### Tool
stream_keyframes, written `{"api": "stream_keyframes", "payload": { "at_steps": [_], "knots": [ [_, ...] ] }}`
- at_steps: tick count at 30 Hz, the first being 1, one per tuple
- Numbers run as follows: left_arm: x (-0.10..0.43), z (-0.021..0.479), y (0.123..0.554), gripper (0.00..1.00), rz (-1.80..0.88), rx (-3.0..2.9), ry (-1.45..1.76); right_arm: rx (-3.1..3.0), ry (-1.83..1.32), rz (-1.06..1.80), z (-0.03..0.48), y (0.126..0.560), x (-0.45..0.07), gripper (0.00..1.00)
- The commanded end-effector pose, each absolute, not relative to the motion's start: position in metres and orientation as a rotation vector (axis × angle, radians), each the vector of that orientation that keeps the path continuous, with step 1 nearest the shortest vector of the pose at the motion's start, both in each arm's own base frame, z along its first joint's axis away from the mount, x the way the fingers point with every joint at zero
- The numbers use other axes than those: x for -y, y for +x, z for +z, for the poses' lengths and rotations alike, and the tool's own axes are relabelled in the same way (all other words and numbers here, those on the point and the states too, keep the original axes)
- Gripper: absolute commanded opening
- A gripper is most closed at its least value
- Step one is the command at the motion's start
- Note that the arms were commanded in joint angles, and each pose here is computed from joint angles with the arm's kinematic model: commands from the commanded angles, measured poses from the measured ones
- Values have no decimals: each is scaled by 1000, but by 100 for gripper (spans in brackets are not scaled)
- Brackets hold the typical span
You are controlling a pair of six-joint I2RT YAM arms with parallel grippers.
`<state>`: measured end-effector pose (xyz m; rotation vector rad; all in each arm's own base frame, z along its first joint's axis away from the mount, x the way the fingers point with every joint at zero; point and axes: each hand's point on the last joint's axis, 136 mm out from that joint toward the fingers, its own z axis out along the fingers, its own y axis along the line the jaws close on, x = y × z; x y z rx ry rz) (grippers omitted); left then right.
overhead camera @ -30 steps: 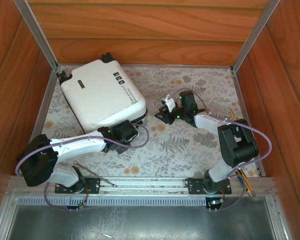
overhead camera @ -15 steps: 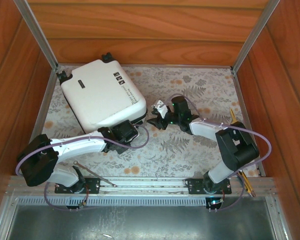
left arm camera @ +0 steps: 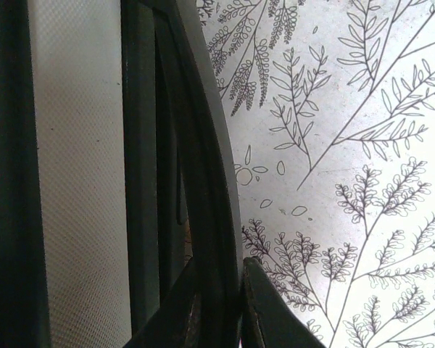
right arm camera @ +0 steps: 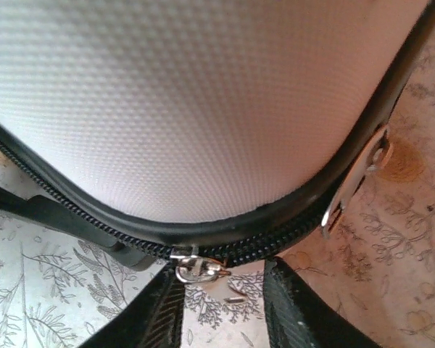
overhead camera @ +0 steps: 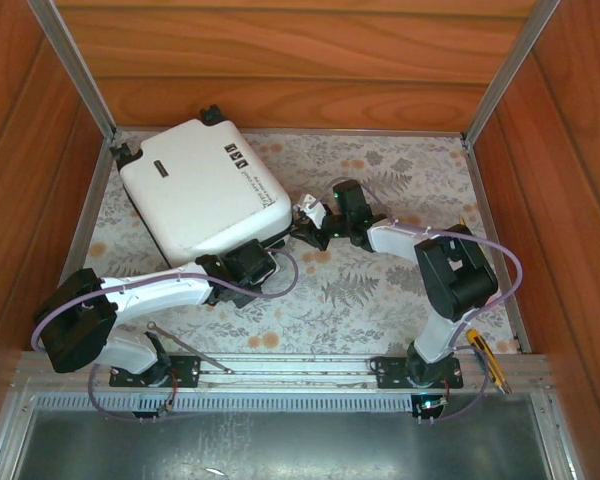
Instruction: Pack the luggage
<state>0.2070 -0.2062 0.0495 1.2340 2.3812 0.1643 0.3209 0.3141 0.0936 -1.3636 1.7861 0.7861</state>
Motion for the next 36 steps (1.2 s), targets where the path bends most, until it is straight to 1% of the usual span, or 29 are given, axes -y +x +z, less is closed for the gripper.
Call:
{"api": "stream_keyframes", "payload": {
  "at_steps": [1,7,10,17,26,32,36],
  "knots": [
    [249,52,193,0,-206,-2455,1047,-1725,-1422,853,98,311,-324,22],
    [250,49,190,0,-218,-2463,1062,-1711,-1419,816,104,314,-321,0],
    [250,48,189,0,-223,-2463,1067,-1723,-1413,758,103,320,-317,0],
    [251,44,183,0,-243,-2469,1086,-1872,-1349,579,93,351,-298,0],
    [253,41,175,0,-258,-2468,1125,-1956,-1218,489,104,383,-283,0],
    [256,40,170,0,-272,-2458,1157,-1957,-1226,394,111,404,-279,0],
    [259,40,167,0,-285,-2444,1182,-1932,-1243,403,116,416,-283,0]
  ]
}}
